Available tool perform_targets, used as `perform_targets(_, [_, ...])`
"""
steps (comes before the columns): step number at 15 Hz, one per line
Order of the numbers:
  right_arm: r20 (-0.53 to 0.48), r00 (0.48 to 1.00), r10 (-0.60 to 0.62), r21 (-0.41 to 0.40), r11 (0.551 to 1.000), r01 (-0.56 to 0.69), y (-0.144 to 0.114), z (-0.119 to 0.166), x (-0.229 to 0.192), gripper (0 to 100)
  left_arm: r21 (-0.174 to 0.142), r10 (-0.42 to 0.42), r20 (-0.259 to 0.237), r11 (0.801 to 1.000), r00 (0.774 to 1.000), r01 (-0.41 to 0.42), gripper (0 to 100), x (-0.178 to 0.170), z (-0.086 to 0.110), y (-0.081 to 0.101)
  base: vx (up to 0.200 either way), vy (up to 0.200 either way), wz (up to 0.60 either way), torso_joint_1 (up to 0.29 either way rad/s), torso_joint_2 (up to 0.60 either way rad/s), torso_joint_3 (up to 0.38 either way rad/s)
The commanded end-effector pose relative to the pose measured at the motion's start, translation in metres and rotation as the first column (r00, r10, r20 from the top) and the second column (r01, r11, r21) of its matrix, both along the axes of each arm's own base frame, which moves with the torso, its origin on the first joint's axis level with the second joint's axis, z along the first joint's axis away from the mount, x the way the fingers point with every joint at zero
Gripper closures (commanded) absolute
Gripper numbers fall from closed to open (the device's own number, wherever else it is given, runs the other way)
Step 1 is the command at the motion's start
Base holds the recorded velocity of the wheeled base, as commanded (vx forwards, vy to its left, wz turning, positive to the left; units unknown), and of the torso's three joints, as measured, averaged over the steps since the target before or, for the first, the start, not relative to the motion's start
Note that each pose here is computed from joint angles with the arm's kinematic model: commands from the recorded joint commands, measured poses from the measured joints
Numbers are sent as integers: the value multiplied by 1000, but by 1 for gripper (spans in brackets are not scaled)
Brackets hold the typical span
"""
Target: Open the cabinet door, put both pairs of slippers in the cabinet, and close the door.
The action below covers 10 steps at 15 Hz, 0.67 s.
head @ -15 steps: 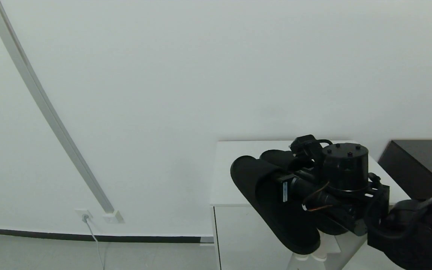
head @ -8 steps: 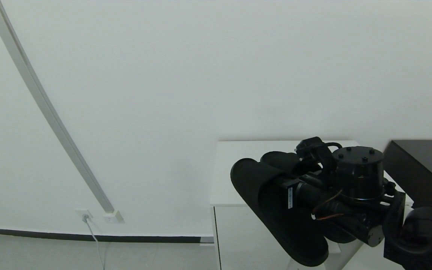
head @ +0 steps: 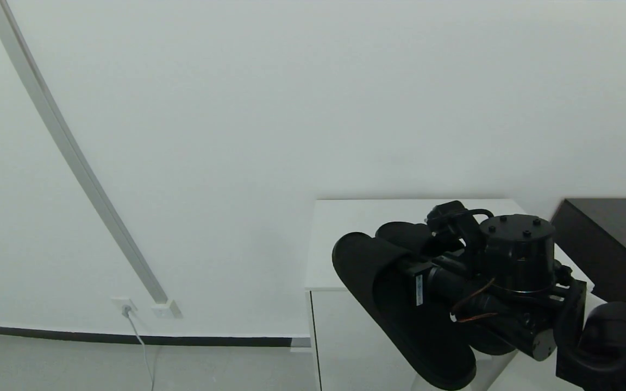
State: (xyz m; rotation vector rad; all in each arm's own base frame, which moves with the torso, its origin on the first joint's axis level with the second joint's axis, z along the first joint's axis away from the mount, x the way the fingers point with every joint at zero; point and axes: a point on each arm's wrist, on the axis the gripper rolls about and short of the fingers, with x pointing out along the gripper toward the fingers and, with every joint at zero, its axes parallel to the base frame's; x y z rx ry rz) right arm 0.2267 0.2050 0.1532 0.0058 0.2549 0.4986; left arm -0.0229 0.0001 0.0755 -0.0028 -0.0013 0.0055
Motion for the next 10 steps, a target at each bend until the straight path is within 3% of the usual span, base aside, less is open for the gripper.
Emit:
perform_targets(1, [0, 1000, 5, -1, 1000, -5, 1, -1, -1, 100, -2, 2, -1, 1000, 1000, -2, 100, 0, 0, 0, -200, 0, 0, -2, 2, 2])
perform_targets(5, [-7, 1000, 10, -9, 1000, -10, 1, -3, -3, 100, -3, 2, -1, 1000, 1000, -2, 100, 0, 0, 0, -200, 0, 0, -4, 0, 5])
perform_targets(10, [-7, 1000, 14, -11, 1000, -15, 2, -4, -4, 100, -3, 1, -1, 1000, 1000, -1, 100, 0, 0, 0, 0, 0, 0, 0, 0, 0])
